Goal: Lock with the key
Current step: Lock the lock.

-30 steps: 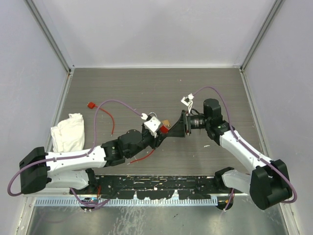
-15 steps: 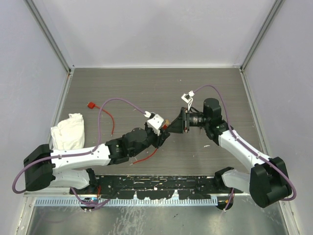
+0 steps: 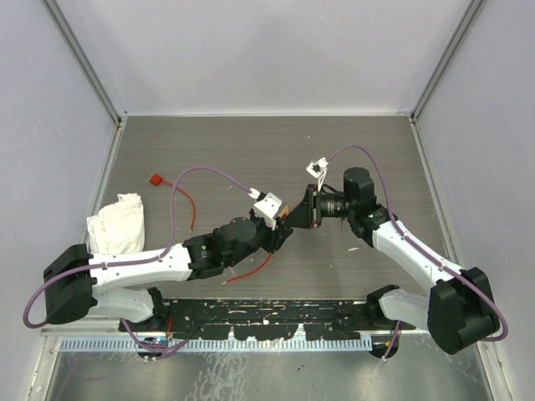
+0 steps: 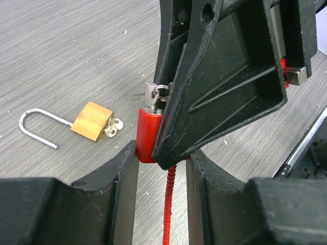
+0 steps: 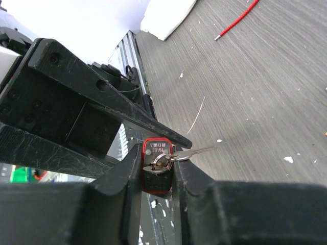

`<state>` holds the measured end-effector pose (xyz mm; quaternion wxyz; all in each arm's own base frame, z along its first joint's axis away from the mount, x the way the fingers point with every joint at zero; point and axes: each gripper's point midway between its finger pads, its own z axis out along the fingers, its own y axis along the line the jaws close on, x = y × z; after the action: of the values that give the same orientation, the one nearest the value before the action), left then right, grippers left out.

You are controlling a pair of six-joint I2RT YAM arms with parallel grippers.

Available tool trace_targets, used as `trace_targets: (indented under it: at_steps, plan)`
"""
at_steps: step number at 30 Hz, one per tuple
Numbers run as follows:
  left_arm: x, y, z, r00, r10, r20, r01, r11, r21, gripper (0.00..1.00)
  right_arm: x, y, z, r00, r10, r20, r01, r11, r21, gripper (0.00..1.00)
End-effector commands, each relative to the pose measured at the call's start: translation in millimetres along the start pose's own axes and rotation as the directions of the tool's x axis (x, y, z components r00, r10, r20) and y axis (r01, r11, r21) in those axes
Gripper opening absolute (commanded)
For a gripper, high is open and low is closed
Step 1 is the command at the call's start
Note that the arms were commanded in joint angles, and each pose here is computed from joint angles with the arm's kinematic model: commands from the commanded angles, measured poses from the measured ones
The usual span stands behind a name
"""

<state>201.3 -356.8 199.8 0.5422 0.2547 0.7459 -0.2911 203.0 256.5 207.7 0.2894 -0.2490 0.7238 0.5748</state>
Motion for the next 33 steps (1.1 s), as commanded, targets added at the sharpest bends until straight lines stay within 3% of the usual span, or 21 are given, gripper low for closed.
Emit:
trace_targets:
  at_steps: [1,2,4,9,13,16,24,29,33]
  plan:
    - [-59.8,-8.2,-4.0,0.984,-0.069,0.162,0.068,0.998,0.015,0.07,-10.4,6.9,-2.3,0.993,-0.118,-0.002,0.118,0.993,0.009,0.13]
    - [-60.6,-8.3,-5.1,0.984,-0.066,0.164,0.064,0.998,0.018,0.09,-10.9,8.3,-3.1,0.991,-0.130,-0.005,0.130,0.991,0.006,0.06]
    - [-60.7,-10.6,-8.9,0.985,-0.056,0.165,0.050,0.998,0.039,0.20,-14.6,11.4,-5.6,0.989,-0.147,-0.007,0.148,0.989,0.003,0.01]
    - [-56.1,-20.3,-35.9,0.982,-0.058,0.178,0.029,0.987,0.158,0.71,-28.1,20.4,-18.6,0.987,-0.160,0.018,0.160,0.987,-0.032,0.01]
    - [-59.6,-8.8,-76.3,0.958,-0.169,0.233,0.124,0.973,0.194,1.00,-31.9,25.5,-32.3,0.985,-0.173,0.028,0.174,0.982,-0.076,0.01]
    - [-58.4,5.2,-104.9,0.919,-0.291,0.266,0.240,0.948,0.207,0.98,-36.9,26.2,-41.2,0.982,-0.185,0.042,0.189,0.978,-0.090,0.01]
    - [-30.0,33.6,-147.3,0.754,-0.582,0.306,0.512,0.812,0.281,0.98,-49.9,20.0,-61.8,0.977,-0.195,0.083,0.201,0.977,-0.071,0.01]
    - [-18.3,41.3,-154.5,0.656,-0.691,0.305,0.610,0.723,0.325,0.98,-57.7,13.7,-76.0,0.972,-0.202,0.117,0.207,0.978,-0.034,0.01]
    - [-11.3,43.4,-151.9,0.633,-0.718,0.290,0.646,0.696,0.315,0.97,-64.0,8.2,-88.0,0.970,-0.195,0.143,0.197,0.980,-0.004,0.01]
